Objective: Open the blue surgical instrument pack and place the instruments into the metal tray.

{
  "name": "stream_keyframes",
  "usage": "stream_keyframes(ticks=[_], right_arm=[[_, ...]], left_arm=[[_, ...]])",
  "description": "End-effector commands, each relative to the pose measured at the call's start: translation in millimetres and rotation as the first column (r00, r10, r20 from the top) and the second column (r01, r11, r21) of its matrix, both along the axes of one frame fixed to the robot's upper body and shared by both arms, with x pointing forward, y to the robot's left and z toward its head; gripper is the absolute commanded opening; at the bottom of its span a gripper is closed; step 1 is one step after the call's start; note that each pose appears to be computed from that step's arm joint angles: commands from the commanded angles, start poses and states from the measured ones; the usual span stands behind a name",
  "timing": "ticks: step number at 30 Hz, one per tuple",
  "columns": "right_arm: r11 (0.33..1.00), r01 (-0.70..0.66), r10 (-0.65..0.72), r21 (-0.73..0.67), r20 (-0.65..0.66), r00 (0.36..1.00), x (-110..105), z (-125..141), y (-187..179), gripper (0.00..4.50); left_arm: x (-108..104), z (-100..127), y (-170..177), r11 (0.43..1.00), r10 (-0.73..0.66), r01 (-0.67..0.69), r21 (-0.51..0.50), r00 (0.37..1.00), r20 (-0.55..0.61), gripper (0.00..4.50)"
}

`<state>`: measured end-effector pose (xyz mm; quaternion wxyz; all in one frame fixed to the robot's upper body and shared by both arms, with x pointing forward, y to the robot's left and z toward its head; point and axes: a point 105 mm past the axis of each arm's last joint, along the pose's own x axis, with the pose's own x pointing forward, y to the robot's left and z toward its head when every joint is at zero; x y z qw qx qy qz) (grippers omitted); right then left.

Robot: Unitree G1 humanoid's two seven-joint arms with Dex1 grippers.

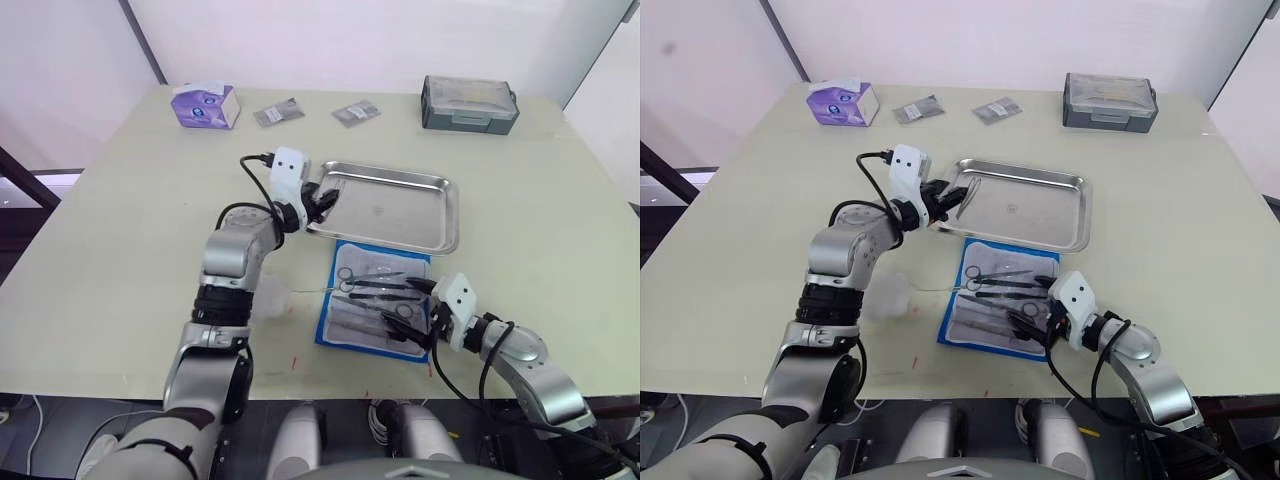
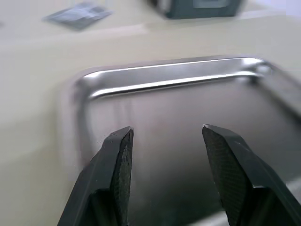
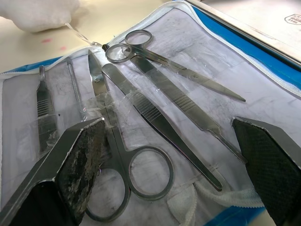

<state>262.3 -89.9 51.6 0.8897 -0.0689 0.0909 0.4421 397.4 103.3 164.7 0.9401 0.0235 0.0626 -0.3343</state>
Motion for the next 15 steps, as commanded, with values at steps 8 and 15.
stream_keyframes(ticks=[8,15], right_arm=[[0.996,0.011,-0.023,-0.087,-0.136,0.991,-9,-39,-6,4.50],[0.996,0.023,-0.035,-0.088,-0.134,0.990,-9,-39,-7,4.50]], left_arm=[[-51,-7,-2,0.771,-0.630,0.616,0.159,0.775,0.054,2.49],[-58,-38,-11,0.647,-0.731,0.717,0.260,0.680,-0.057,2.49]])
